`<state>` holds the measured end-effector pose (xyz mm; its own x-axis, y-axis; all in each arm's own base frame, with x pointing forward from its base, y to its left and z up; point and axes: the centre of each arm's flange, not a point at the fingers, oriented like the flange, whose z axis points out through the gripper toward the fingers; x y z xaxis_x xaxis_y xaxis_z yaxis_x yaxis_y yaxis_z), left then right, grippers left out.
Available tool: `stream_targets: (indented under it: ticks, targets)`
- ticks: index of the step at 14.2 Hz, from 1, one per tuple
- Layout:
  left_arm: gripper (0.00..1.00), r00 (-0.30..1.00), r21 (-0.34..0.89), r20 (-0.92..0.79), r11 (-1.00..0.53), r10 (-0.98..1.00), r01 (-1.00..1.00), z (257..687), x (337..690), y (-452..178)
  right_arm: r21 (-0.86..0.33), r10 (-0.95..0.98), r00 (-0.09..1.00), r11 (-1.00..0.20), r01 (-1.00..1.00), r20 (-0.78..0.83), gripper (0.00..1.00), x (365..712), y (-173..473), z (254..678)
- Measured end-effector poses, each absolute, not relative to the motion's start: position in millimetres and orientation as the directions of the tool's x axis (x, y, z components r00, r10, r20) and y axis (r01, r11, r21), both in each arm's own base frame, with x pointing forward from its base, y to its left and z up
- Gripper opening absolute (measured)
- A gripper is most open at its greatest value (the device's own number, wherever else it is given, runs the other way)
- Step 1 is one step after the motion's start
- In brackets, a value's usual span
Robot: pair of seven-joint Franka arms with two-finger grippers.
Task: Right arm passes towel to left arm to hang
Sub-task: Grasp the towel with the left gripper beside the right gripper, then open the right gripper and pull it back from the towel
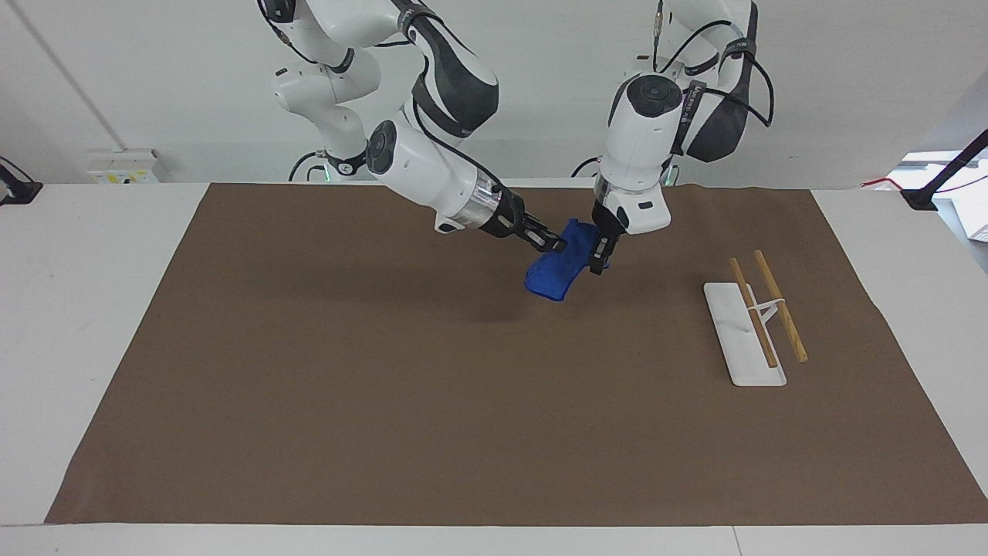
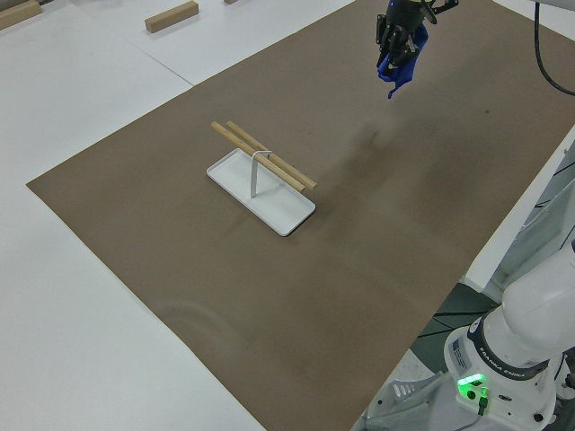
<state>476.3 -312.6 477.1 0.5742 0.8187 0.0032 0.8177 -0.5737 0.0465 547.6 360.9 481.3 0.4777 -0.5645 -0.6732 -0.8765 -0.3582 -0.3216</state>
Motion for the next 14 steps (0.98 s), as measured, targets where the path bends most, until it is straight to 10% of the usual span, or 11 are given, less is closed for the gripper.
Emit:
stream_targets:
  ticks: [8, 14]
  targets:
    - [0.02, 0.581, 0.076, 0.008, -0.580, 0.814, 0.811, 498, 491, -298, -0.337, -0.566, 0.498, -0.370, -0.866, -0.657, 0.18, 542, 371, 480]
    - [0.02, 0.622, 0.074, 0.023, -0.622, 0.782, 0.779, 536, 527, -220, -0.439, -0.393, 0.909, -0.799, -0.412, -0.138, 0.84, 569, 321, 470]
